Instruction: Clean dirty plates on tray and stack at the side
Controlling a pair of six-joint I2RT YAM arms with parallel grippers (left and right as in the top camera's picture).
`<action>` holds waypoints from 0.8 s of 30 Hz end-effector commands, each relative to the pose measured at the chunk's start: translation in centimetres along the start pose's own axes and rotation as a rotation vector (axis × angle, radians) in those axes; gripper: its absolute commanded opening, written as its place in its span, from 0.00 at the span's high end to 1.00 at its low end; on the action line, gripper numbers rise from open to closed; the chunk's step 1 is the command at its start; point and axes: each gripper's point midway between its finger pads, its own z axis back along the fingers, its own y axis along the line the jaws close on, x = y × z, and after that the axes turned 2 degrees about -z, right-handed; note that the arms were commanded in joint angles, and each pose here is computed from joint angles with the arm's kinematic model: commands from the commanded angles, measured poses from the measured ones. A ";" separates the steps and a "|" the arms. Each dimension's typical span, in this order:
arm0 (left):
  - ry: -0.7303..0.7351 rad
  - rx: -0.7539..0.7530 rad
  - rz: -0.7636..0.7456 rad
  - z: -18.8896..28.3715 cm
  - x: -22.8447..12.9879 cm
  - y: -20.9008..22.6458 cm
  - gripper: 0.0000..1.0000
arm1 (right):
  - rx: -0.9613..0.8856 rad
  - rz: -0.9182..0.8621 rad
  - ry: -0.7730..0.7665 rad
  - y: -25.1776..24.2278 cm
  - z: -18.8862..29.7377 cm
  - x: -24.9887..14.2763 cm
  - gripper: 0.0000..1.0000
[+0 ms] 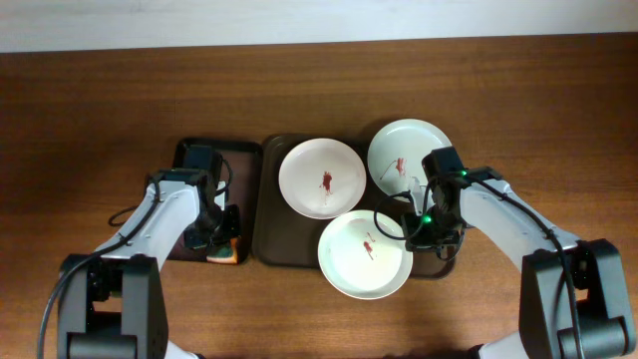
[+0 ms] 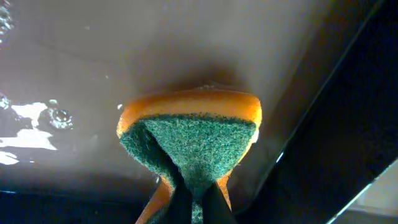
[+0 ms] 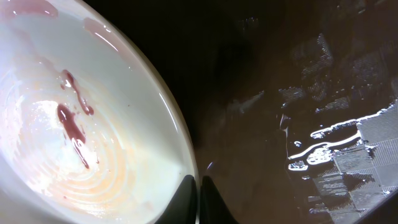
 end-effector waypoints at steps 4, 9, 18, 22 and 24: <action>-0.250 -0.082 -0.008 7.1 5.6 -2.3 1.00 | -0.004 0.011 -0.001 0.2 -0.1 0.3 0.96; -0.309 -0.333 -0.124 8.9 6.3 -9.0 1.00 | -0.003 0.012 0.000 0.2 -0.1 0.3 0.96; -0.272 -0.441 -0.192 8.0 2.3 -20.1 1.00 | -0.003 0.012 0.000 0.2 -0.1 0.3 0.96; -0.147 -0.609 -0.237 6.7 0.0 -25.2 1.00 | -0.004 0.011 0.000 0.2 -0.1 0.3 0.96; -0.070 -0.698 -0.274 6.0 -1.2 -27.2 1.00 | -0.004 0.011 0.000 0.2 -0.1 0.3 0.96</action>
